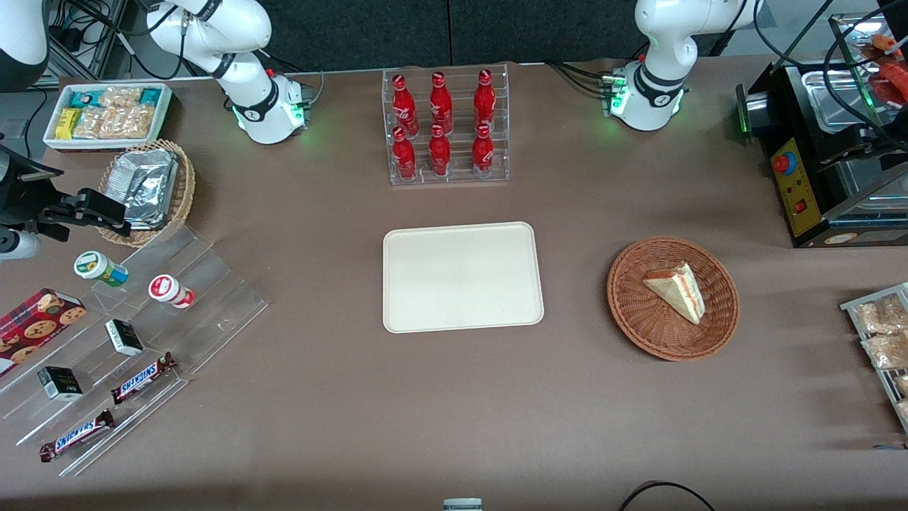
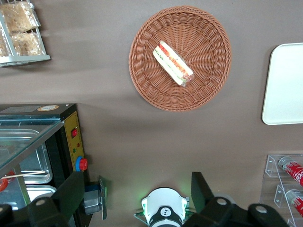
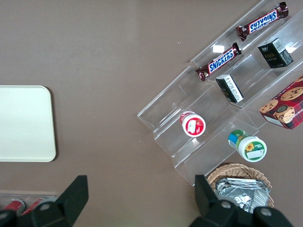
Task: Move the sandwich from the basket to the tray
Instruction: 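Move the left gripper over the wrapped sandwich in the wicker basket, then lower the left gripper and close it on the wrapped sandwich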
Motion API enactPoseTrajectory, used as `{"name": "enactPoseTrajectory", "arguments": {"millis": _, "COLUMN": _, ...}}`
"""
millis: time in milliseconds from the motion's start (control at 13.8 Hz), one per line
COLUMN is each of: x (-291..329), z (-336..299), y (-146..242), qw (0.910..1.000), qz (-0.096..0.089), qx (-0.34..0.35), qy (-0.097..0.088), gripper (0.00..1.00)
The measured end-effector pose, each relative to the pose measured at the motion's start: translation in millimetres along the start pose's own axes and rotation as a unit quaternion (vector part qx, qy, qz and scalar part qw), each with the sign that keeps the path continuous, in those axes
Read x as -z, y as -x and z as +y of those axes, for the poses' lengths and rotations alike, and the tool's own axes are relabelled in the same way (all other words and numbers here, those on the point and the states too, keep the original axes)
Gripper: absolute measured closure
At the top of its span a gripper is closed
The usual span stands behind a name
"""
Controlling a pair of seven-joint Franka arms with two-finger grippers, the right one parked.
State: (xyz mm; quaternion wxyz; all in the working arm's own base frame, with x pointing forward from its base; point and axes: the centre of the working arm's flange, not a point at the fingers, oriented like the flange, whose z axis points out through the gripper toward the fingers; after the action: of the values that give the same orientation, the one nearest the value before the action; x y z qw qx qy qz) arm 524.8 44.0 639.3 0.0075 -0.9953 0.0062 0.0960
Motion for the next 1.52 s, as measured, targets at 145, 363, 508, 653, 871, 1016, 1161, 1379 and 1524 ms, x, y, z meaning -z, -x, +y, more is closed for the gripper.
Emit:
{"name": "enactPoseTrajectory", "arguments": {"millis": 145, "x": -13.8, "z": 0.6, "y": -15.2, "qw": 1.0000, "qz": -0.004, "qx": -0.002, "qy": 0.000, "gripper": 0.00}}
{"name": "enactPoseTrajectory", "arguments": {"millis": 363, "x": -58.8, "z": 0.2, "y": -50.1, "qw": 0.9999, "qz": -0.013, "qx": -0.002, "qy": 0.000, "gripper": 0.00}}
{"name": "enactPoseTrajectory", "arguments": {"millis": 508, "x": -95.5, "z": 0.6, "y": -64.9, "qw": 0.9996, "qz": -0.014, "qx": 0.025, "qy": -0.001, "gripper": 0.00}}
{"name": "enactPoseTrajectory", "arguments": {"millis": 653, "x": -123.7, "z": 2.8, "y": -72.5, "qw": 0.9981, "qz": -0.007, "qx": 0.062, "qy": -0.002, "gripper": 0.00}}
{"name": "enactPoseTrajectory", "arguments": {"millis": 871, "x": -165.4, "z": 28.0, "y": -81.5, "qw": 0.9895, "qz": 0.030, "qx": 0.141, "qy": -0.002, "gripper": 0.00}}
{"name": "enactPoseTrajectory", "arguments": {"millis": 1016, "x": -199.1, "z": 50.8, "y": -80.5, "qw": 0.9794, "qz": 0.058, "qx": 0.193, "qy": 0.004, "gripper": 0.00}}
{"name": "enactPoseTrajectory", "arguments": {"millis": 1161, "x": -233.5, "z": 65.8, "y": -75.2, "qw": 0.9665, "qz": 0.087, "qx": 0.241, "qy": 0.015, "gripper": 0.00}}
{"name": "enactPoseTrajectory", "arguments": {"millis": 1379, "x": -271.3, "z": 79.5, "y": -68.3, "qw": 0.9556, "qz": 0.104, "qx": 0.274, "qy": 0.026, "gripper": 0.00}}
{"name": "enactPoseTrajectory", "arguments": {"millis": 1524, "x": -284.7, "z": 88.4, "y": -66.1, "qw": 0.9547, "qz": 0.105, "qx": 0.277, "qy": 0.027, "gripper": 0.00}}
